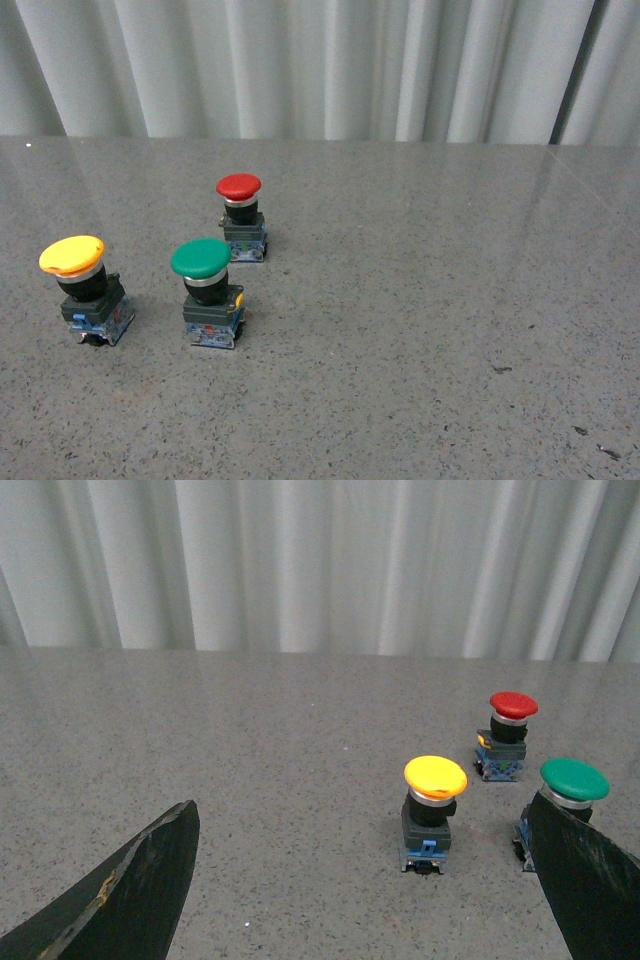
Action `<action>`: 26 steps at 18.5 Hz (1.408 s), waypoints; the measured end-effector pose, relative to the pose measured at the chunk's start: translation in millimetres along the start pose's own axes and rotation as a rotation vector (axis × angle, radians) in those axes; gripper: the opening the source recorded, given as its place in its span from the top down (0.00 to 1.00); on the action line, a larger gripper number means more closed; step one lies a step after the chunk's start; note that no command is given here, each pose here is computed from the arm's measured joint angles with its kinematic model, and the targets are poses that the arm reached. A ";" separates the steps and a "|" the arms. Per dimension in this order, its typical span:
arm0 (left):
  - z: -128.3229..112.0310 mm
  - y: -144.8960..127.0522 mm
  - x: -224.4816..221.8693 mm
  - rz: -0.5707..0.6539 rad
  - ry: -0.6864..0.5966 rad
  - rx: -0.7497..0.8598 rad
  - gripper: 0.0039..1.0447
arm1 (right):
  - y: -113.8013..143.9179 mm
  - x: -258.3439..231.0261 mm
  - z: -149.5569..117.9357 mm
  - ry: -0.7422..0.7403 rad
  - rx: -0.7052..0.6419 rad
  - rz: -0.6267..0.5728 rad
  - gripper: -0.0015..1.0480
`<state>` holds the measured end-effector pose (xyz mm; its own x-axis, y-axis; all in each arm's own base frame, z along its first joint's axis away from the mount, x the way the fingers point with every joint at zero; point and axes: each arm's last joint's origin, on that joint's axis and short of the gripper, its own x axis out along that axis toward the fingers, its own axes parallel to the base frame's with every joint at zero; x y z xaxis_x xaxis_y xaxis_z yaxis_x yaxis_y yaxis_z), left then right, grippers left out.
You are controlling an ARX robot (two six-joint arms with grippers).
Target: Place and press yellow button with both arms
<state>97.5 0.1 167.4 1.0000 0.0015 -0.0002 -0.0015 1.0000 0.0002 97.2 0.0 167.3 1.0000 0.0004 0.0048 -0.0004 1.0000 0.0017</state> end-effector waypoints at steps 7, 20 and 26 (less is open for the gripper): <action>68.1 -9.9 78.2 0.216 0.172 -0.005 0.06 | 0.0 0.0 0.0 0.000 0.000 0.000 0.06; 17.2 -59.2 170.8 -0.066 0.537 0.031 0.06 | 0.0 0.0 0.0 0.000 0.001 0.000 0.06; 2.0 -65.5 170.9 -0.076 0.568 0.050 0.17 | 0.0 0.0 0.0 0.000 0.000 0.000 0.06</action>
<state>268.5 -65.2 169.4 0.8401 -0.0567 -0.5394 0.0841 0.9961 0.0261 97.2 0.0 167.2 1.0000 0.0004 0.0044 -0.0004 1.0000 0.0021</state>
